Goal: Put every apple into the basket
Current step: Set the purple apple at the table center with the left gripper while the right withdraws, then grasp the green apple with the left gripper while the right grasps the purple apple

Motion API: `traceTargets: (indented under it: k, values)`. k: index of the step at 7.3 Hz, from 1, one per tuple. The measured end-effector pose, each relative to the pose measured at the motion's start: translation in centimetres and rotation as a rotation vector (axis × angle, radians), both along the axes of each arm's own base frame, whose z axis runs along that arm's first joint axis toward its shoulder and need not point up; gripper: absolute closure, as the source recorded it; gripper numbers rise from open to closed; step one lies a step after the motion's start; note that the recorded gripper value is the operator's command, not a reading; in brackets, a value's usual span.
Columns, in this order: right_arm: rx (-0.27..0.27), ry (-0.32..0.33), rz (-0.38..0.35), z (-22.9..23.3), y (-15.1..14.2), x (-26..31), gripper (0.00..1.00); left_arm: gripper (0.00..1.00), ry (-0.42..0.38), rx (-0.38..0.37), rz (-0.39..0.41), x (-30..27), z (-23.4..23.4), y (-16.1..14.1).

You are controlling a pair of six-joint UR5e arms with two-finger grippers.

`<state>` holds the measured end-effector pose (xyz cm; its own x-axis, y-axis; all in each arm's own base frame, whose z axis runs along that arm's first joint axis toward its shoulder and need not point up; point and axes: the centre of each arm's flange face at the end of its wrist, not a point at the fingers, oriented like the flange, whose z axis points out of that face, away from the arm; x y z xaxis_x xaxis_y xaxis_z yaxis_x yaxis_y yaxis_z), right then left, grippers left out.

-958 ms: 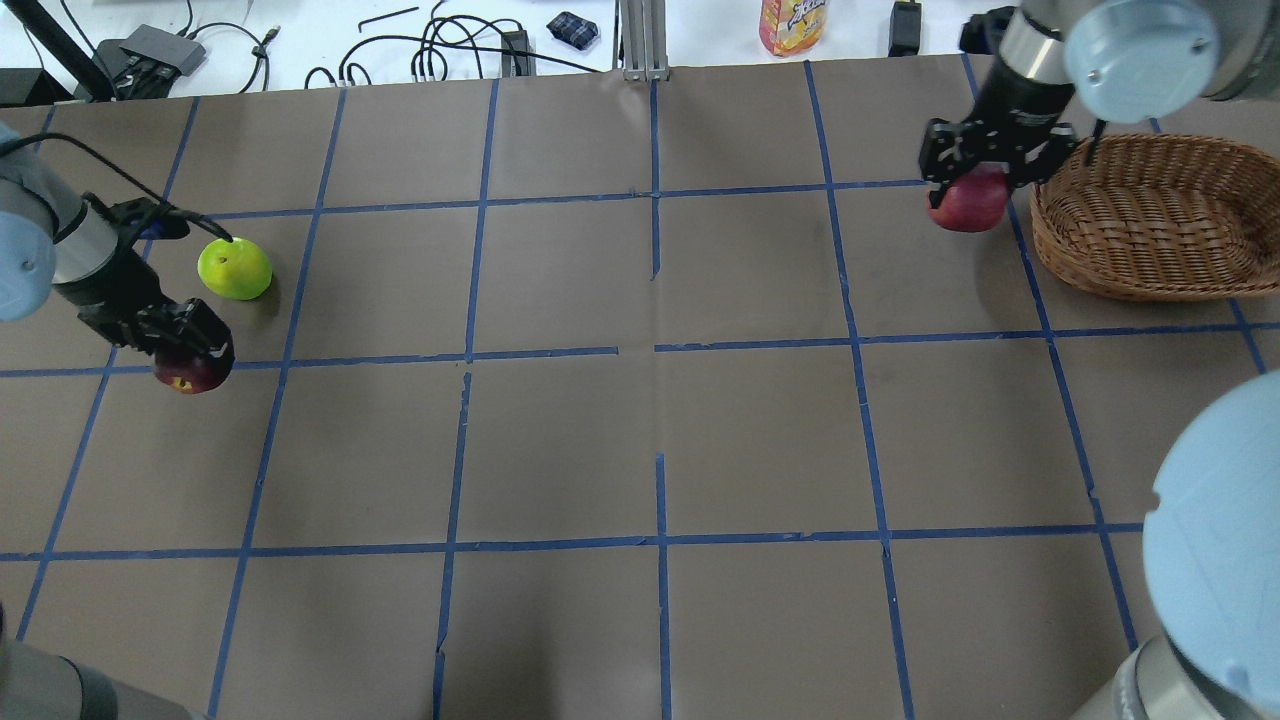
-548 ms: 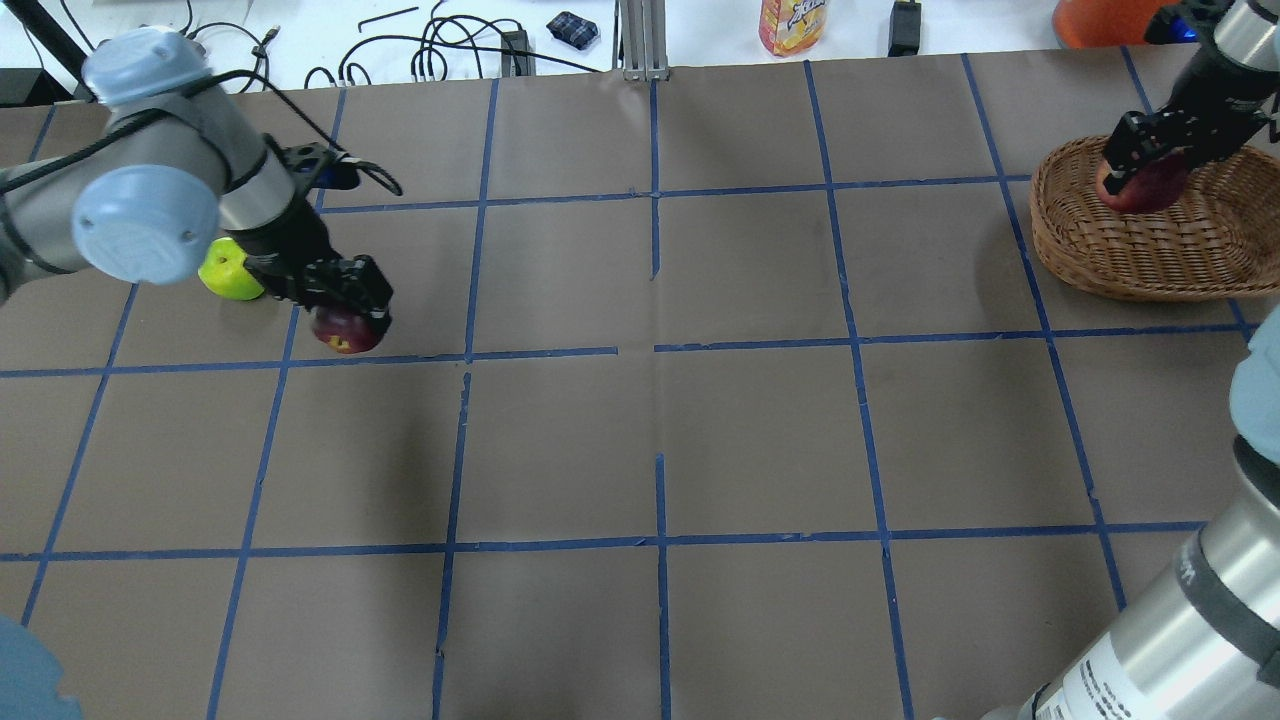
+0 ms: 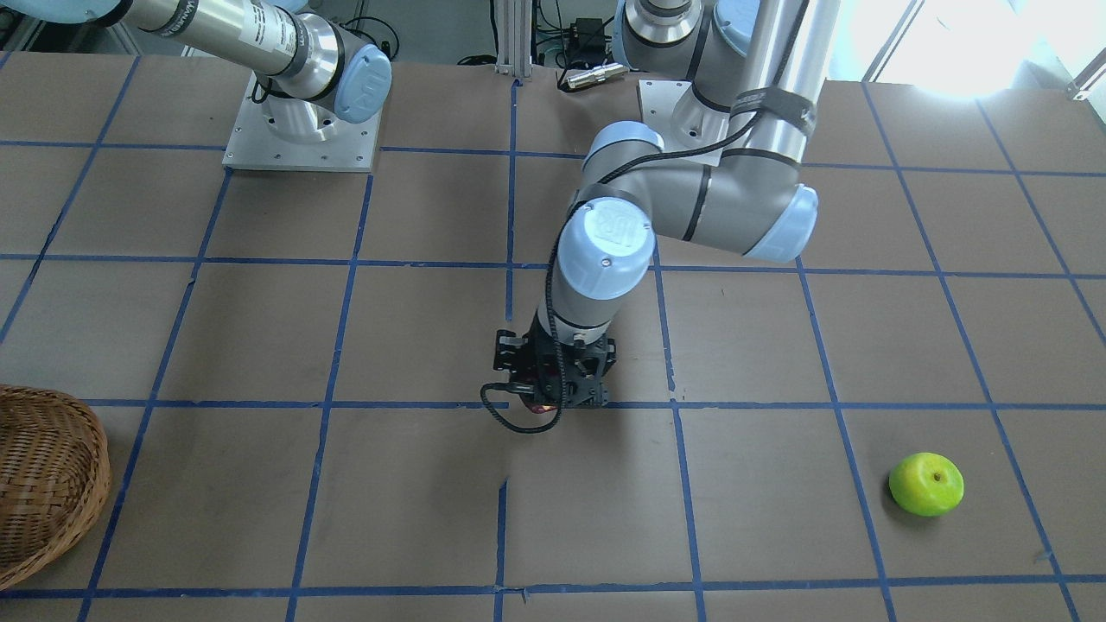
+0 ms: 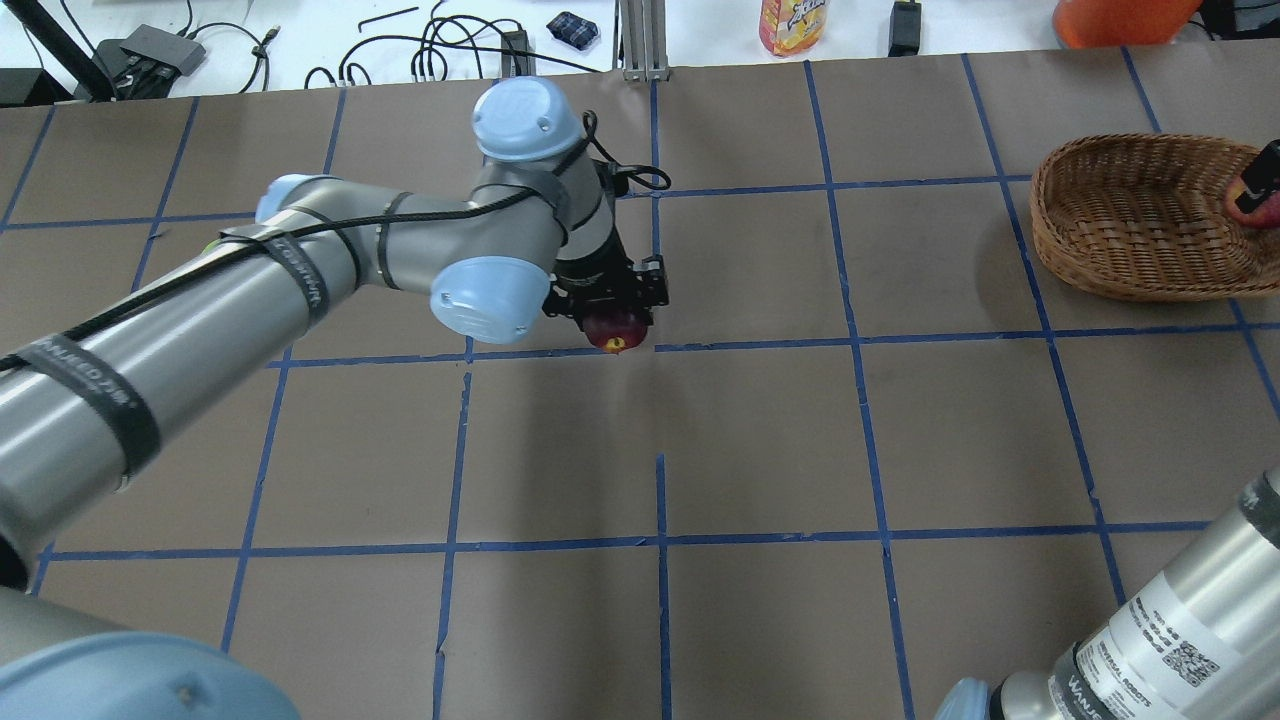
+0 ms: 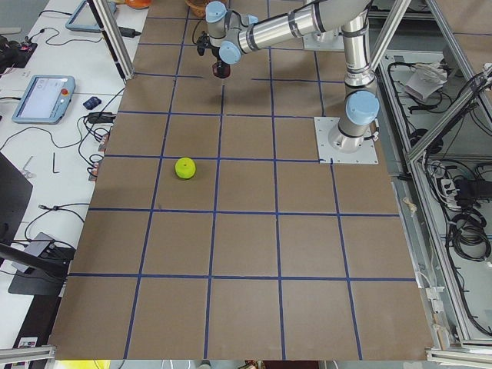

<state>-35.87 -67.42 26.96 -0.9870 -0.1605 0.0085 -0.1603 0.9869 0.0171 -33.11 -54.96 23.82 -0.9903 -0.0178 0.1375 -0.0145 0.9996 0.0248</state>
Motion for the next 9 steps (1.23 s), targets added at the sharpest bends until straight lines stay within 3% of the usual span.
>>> traceTargets:
  k: [2,4,6,9]
  values:
    - [0.000,-0.009,0.011,-0.1,0.2,-0.4,0.00,0.00,0.003,-0.015,0.079,-3.9,-2.2,1.2]
    - [0.042,-0.043,0.037,2.7,0.3,2.8,0.00,0.00,0.001,-0.024,0.110,-3.5,-1.4,0.7]
    - [0.139,-0.113,0.022,7.5,0.2,13.2,0.00,0.00,-0.065,-0.033,0.015,4.3,2.0,-2.3]
    - [0.201,-0.075,-0.116,9.3,-0.3,36.1,0.00,0.00,-0.119,-0.031,-0.152,24.1,5.1,-6.4]
